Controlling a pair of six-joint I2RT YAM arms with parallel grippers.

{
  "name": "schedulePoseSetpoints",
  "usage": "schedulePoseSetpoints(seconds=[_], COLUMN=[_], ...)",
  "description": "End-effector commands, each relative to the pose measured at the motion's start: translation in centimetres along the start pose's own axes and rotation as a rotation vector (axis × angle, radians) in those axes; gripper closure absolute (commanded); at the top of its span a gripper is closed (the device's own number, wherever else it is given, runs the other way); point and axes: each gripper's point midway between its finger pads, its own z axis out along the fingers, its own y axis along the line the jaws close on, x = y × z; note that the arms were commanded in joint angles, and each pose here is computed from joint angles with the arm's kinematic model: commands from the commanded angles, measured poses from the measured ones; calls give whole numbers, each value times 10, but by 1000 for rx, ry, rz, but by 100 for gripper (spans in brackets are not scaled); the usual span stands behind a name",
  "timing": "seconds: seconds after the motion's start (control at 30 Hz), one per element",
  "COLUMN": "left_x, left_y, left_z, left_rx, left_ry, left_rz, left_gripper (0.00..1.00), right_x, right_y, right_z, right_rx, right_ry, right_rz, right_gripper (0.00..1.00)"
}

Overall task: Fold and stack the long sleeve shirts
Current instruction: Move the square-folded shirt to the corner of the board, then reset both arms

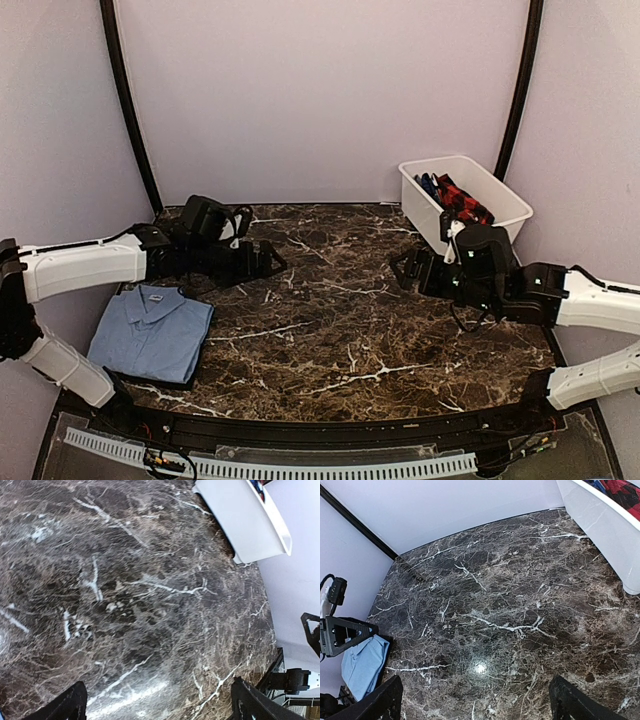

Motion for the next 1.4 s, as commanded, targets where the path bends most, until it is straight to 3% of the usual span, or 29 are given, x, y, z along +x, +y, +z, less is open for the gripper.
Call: schedulePoseSetpoints(seconds=[0.0,0.2,0.47,1.37], left_x=[-21,-42,-58,-53], left_y=[-43,-76,-88,-78], left_z=[-6,-18,-32,-28], left_rx=[107,196,212,184], left_ry=[-61,-144,-220,-214], left_rz=[86,154,243,253], left_gripper=[1,1,1,1], right_x=[-21,-33,-49,-52], right_y=[5,6,5,4], right_z=[-12,-24,-35,-33], right_rx=[-5,-10,23,42], right_ry=[-44,-70,-102,-111], right_rz=[4,4,-6,-10], right_gripper=[1,1,1,1])
